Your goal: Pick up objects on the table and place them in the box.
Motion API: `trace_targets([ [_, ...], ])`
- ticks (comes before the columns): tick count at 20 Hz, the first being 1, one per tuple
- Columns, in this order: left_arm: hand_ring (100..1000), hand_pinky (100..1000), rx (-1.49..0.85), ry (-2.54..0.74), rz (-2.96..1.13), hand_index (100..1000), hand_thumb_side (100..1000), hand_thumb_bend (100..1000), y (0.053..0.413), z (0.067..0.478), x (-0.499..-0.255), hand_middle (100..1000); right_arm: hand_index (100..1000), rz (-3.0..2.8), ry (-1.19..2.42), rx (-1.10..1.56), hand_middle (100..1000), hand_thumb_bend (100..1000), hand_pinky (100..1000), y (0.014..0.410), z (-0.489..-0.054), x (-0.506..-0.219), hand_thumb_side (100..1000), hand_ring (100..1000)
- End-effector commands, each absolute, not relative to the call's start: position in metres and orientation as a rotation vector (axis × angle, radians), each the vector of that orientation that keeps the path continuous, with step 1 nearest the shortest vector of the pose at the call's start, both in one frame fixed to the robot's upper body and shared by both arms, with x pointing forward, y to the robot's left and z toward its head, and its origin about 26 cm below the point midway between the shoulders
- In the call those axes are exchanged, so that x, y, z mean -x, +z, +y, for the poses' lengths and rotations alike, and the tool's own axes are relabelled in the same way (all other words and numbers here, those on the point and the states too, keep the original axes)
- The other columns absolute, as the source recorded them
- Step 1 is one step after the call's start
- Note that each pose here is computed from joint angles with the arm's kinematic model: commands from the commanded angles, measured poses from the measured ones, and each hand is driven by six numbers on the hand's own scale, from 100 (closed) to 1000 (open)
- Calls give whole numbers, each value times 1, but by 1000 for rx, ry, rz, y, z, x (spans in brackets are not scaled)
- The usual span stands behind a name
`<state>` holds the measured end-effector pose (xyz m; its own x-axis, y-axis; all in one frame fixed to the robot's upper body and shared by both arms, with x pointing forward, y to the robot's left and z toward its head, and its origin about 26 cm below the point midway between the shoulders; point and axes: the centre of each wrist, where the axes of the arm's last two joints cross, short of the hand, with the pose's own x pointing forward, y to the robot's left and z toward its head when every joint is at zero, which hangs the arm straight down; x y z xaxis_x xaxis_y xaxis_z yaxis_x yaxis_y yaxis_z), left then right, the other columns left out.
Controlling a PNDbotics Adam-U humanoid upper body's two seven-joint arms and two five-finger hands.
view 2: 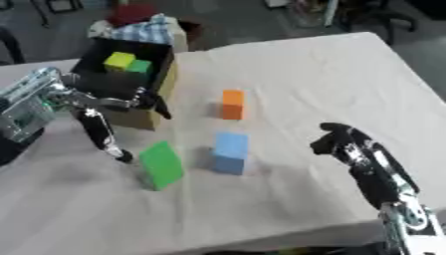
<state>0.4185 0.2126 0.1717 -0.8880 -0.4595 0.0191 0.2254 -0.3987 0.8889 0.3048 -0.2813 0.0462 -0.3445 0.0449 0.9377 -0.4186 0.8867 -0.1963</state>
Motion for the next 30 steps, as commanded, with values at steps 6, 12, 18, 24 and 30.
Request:
trace_targets([
  [6,824,867,-179,-2631,-1214,914,304,572,160,213,-419,814,812,-1890,516,-268,579,100,729,55,-282,-307,734,705],
  [12,817,867,-146,-2630,-1200,900,262,516,151,214,-418,797,813,-1890,518,-272,579,100,729,55,-282,-308,734,705],
  [18,788,856,-123,-2593,-1213,856,213,438,143,218,-418,744,813,-1889,516,-272,579,100,729,55,-282,-307,735,705],
  [24,734,830,-119,-2545,-1256,753,167,336,140,221,-420,620,813,-1890,515,-274,579,100,730,55,-282,-308,734,705],
  [30,665,804,-141,-2491,-1305,664,140,256,148,227,-422,523,813,-1888,516,-274,579,100,730,55,-282,-308,736,705],
])
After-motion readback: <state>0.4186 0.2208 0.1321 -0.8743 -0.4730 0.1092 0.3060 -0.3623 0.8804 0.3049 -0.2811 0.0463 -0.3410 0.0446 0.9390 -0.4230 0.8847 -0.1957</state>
